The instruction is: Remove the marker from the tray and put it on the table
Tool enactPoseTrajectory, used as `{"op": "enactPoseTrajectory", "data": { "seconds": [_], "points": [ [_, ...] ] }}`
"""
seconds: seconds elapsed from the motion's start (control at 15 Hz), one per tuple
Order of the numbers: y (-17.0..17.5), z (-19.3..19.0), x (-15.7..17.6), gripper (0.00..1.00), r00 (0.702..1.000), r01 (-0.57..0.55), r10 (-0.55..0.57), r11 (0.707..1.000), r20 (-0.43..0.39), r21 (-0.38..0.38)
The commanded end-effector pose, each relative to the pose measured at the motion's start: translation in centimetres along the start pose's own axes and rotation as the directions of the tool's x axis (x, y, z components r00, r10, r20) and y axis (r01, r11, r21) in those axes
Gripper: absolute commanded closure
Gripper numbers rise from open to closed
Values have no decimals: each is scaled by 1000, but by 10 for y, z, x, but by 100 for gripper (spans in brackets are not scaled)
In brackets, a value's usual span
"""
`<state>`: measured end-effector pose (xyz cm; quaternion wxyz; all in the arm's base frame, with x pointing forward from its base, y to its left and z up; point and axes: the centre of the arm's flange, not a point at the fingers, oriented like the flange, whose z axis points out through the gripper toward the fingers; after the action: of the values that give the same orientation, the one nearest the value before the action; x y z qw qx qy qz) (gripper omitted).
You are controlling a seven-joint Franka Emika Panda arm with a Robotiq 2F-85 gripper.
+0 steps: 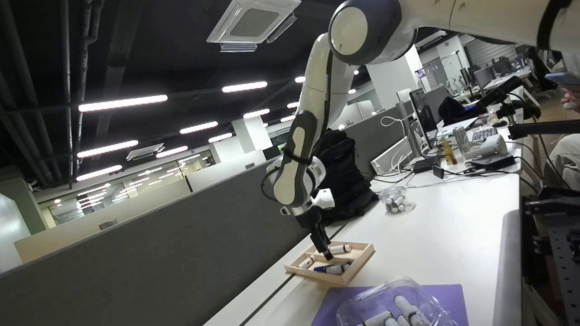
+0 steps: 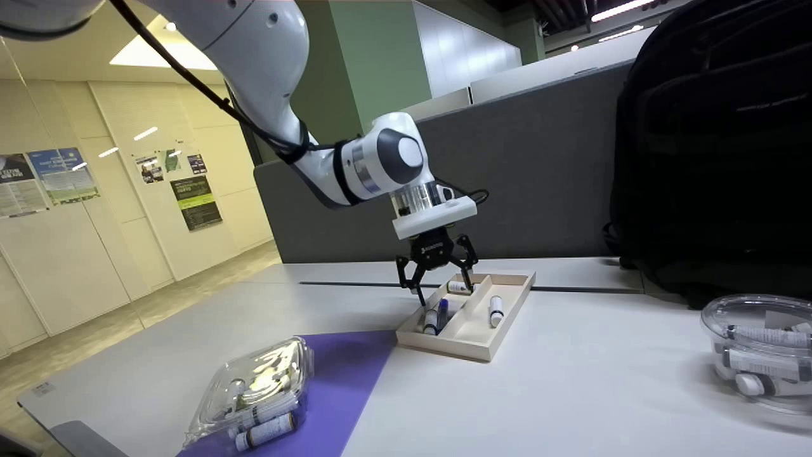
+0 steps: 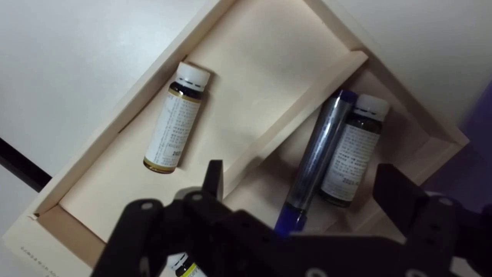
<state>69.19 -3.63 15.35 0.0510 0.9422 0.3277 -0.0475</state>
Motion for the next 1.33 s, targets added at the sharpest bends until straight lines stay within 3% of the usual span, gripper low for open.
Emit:
{"op": "enactPoseTrajectory", "data": {
  "seconds": [0.0,0.73,0.87,1.27],
  "points": [
    [7,16,25,0,1000,24,-24,1000,1,-12],
    [-15,25,43,0,989,142,-141,989,30,-35],
    [-18,26,44,26,985,168,-166,985,41,-46],
    [-21,38,51,66,972,221,-216,974,94,-48]
  ]
}}
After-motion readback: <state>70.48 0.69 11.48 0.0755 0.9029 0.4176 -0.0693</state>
